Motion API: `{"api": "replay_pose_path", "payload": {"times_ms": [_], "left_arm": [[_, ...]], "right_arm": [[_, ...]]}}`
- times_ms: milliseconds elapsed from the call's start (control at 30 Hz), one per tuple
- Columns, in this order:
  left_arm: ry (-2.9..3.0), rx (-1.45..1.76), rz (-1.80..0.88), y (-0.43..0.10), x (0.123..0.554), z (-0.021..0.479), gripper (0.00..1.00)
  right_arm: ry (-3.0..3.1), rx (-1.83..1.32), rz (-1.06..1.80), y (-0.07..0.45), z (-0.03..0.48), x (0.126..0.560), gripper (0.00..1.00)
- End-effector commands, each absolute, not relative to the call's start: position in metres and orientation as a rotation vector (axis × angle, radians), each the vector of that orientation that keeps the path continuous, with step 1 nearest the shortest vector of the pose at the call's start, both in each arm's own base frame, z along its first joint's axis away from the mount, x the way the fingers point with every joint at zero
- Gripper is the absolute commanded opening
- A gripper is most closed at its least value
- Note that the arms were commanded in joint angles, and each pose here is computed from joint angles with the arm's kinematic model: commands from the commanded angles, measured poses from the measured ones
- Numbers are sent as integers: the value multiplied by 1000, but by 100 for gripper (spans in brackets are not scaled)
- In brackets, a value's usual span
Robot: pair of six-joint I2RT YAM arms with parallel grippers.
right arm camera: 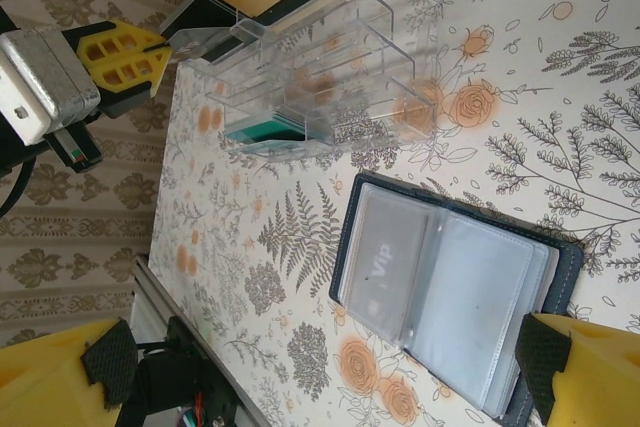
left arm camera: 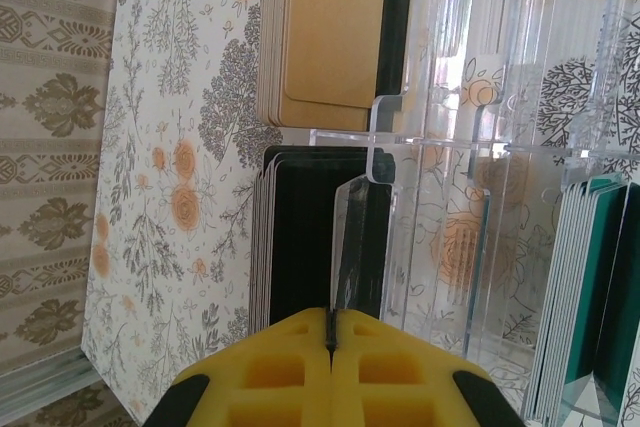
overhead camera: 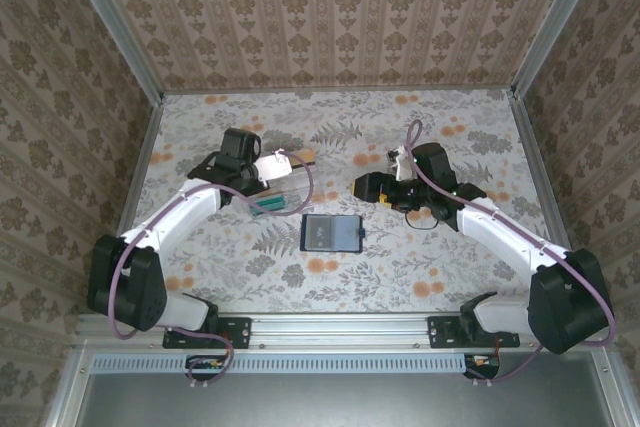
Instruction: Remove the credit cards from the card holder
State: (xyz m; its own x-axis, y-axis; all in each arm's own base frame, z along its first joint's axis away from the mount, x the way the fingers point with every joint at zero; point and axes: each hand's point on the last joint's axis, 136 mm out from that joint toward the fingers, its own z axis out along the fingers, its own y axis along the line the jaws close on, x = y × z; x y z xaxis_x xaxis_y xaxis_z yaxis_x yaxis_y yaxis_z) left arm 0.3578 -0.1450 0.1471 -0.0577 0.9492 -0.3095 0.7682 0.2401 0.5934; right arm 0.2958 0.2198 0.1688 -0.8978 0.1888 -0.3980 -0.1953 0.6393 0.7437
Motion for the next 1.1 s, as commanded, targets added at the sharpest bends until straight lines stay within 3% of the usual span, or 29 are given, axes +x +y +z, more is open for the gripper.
{"api": "replay_pose_path", "payload": {"times_ms": [0,133,233,500,1067], "left_arm": [[1852,1585,350,-145,361,142,1],[1857,1585,353,-144,363,139,4],[1860,1580,356,-144,364,139,14],[1864,1567,392,-140,369,140,20],[1882,1496,502,-128,389,136,24]], "right_arm": [[2392,-23,1177,222,178,301,100],[2392,-22,1179,223,178,301,100],[2396,-22,1181,223,177,301,100],[2398,-16,1187,223,175,301,100],[2396,-12,1197,224,175,302,100]]}}
